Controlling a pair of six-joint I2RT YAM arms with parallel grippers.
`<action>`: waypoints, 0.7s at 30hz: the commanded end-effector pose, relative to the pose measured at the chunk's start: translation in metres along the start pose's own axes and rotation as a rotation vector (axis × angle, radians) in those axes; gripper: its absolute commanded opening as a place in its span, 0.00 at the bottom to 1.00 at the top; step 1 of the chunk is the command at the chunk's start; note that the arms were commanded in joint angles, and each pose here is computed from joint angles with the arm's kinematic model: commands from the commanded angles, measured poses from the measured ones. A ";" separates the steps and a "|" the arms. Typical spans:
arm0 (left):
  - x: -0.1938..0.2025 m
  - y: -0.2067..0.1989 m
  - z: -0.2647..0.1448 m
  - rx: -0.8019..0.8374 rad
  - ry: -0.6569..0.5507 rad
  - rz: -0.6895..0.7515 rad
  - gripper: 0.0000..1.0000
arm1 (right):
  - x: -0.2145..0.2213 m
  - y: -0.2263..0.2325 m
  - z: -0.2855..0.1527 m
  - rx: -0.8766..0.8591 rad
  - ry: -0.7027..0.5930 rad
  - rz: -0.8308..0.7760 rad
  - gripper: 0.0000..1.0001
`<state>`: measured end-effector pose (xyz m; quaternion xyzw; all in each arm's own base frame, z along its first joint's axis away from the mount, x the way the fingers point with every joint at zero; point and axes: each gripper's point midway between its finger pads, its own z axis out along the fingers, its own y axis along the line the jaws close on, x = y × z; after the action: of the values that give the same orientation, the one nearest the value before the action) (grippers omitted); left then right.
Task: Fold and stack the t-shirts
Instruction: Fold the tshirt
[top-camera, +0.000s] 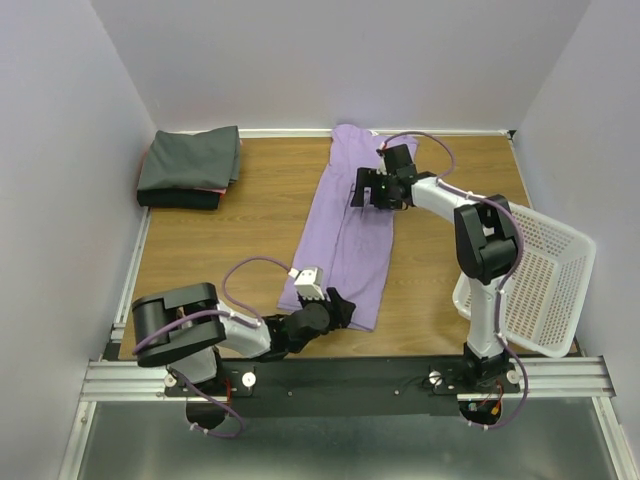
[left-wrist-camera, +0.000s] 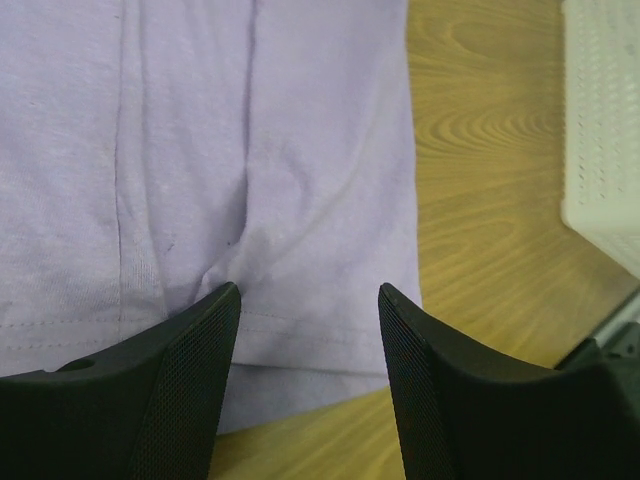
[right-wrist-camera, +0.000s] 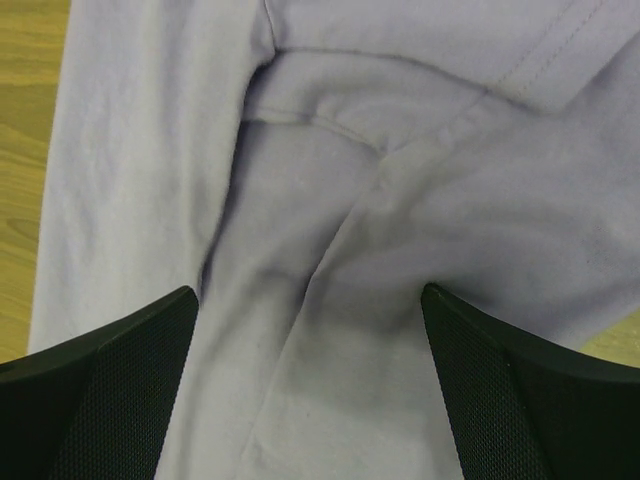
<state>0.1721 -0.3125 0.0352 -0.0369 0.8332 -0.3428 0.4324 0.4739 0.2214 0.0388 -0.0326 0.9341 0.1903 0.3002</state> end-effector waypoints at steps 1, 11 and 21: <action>0.050 0.012 -0.010 -0.033 0.154 0.029 0.66 | 0.013 -0.024 0.019 0.062 0.037 0.022 1.00; 0.078 -0.031 -0.009 0.085 0.224 0.060 0.66 | -0.005 -0.029 0.018 0.051 0.016 0.016 1.00; 0.034 -0.065 -0.022 0.182 0.113 0.055 0.66 | -0.035 0.002 -0.070 0.009 -0.128 -0.016 1.00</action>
<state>0.1238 -0.3660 0.0421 0.0199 0.8315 -0.4034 0.3814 0.4690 0.2016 0.0511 -0.0232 0.9341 0.1829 0.3057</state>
